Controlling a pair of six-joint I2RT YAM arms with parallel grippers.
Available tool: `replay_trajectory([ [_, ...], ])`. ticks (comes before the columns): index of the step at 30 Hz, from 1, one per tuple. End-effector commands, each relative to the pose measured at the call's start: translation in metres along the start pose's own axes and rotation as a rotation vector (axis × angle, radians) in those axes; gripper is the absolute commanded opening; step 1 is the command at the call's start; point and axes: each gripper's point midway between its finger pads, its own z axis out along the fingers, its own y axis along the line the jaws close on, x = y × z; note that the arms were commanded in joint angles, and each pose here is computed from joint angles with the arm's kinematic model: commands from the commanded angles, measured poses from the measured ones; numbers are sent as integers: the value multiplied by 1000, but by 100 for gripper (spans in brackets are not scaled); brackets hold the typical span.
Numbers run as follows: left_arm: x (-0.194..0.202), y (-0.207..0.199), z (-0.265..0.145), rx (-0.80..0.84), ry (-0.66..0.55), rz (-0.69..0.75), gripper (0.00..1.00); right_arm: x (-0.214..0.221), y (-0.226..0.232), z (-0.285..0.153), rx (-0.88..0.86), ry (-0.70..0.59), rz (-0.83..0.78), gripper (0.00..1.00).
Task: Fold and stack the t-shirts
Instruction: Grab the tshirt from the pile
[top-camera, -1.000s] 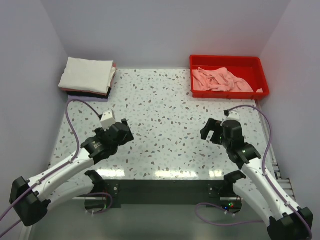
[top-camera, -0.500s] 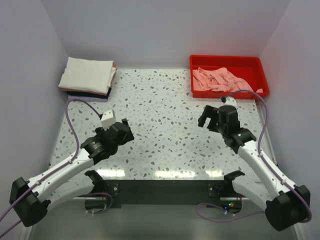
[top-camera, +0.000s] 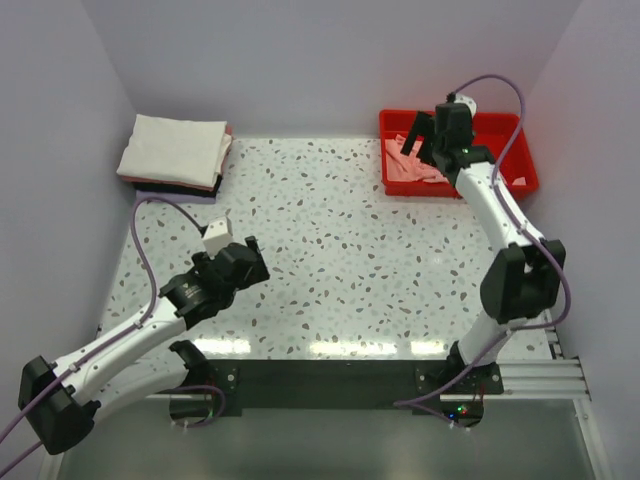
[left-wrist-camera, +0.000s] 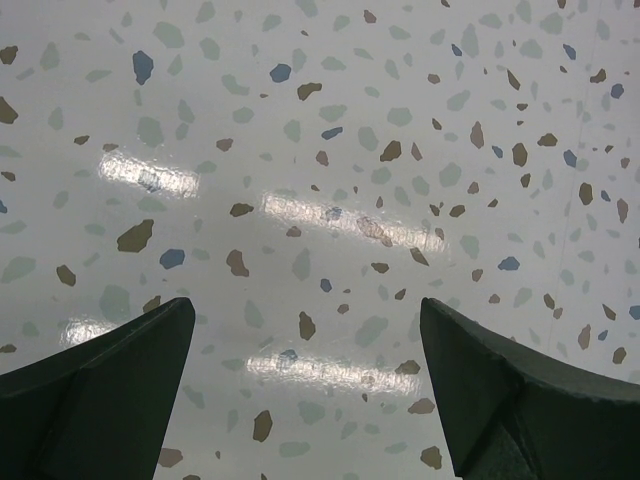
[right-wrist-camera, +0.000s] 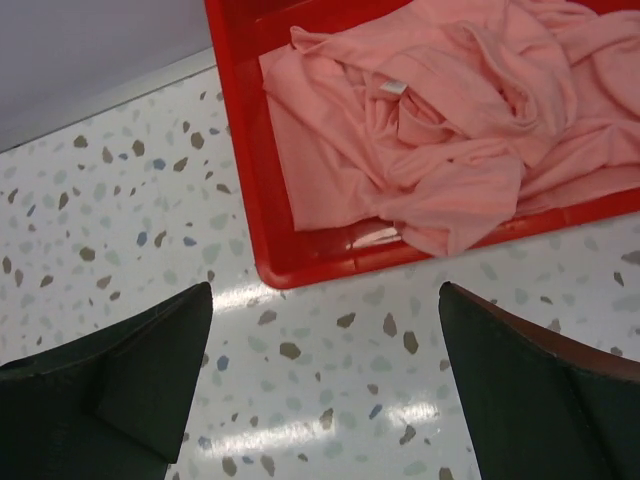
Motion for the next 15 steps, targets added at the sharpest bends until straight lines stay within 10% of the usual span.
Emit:
replay_trajectory([
  [1, -21, -15, -7, 54, -58, -47, 100, -14, -18, 35, 78, 41, -55, 99],
  [15, -14, -7, -4, 20, -46, -48, 100, 43, -79, 193, 192, 257, -185, 99],
])
